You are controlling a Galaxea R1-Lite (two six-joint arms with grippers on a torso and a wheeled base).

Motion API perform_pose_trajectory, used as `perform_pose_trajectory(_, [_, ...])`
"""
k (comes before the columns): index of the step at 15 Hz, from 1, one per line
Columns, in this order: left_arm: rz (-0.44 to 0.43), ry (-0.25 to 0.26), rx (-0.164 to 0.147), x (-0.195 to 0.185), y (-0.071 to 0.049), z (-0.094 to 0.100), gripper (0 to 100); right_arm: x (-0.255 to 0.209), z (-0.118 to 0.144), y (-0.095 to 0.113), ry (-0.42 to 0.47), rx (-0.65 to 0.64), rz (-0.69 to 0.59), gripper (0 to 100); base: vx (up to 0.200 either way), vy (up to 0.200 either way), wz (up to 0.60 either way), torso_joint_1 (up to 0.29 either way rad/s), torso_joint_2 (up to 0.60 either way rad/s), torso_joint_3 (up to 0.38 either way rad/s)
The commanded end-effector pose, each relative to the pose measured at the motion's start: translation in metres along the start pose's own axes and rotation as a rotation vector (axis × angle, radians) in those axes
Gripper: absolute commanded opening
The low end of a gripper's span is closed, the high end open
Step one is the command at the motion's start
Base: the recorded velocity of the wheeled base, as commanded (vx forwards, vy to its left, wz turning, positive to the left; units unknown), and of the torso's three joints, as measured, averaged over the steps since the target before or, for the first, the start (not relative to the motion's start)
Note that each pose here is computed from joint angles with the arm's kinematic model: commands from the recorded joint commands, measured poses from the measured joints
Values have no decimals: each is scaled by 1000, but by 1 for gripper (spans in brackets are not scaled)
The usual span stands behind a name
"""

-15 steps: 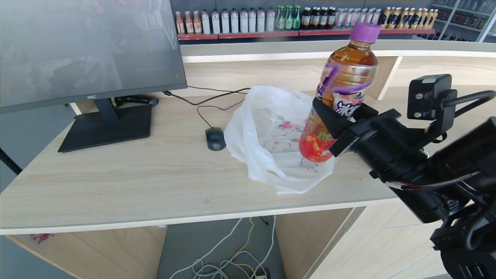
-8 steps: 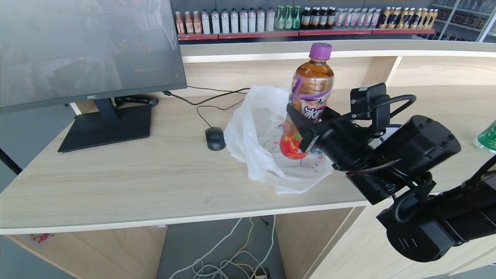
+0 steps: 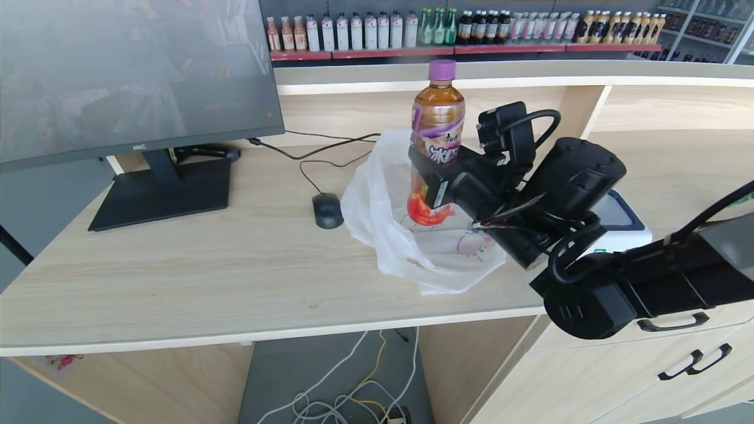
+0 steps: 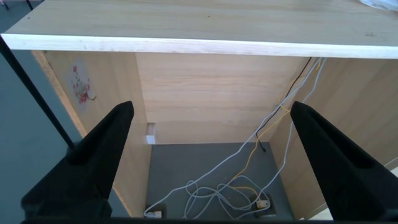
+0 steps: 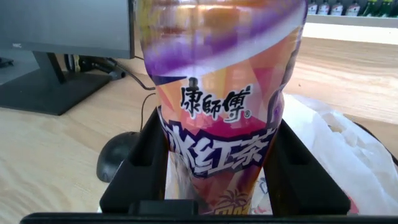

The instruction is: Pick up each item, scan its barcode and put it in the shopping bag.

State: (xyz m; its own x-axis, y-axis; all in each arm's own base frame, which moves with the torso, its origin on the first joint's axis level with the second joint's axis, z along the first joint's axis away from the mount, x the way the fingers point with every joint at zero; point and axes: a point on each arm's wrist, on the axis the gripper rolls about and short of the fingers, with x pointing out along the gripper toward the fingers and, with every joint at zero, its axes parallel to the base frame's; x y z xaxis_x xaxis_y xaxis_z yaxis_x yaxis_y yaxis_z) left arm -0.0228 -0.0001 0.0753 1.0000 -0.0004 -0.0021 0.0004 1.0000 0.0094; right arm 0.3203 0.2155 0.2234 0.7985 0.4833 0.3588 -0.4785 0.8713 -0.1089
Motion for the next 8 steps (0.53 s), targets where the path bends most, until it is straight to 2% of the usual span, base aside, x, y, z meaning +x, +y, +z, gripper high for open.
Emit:
perform_pose_trajectory(1, [0, -1, 0, 0, 0, 0, 100, 7, -3, 1, -7, -1, -1, 0, 0, 0, 0, 0, 0, 0])
perform_pose_trajectory(4, [2, -1, 0, 0, 0, 0, 100, 19, -8, -1, 21, 41, -2, 0, 0, 0, 0, 0, 0, 0])
perform_pose_trajectory(6, [0, -1, 0, 0, 0, 0, 100, 34, -9, -10, -9, 36, -25, 0, 0, 0, 0, 0, 0, 0])
perform_pose_trajectory(8, [0, -1, 0, 0, 0, 0, 100, 38, -19, -13, 4, 33, -31, 0, 0, 0, 0, 0, 0, 0])
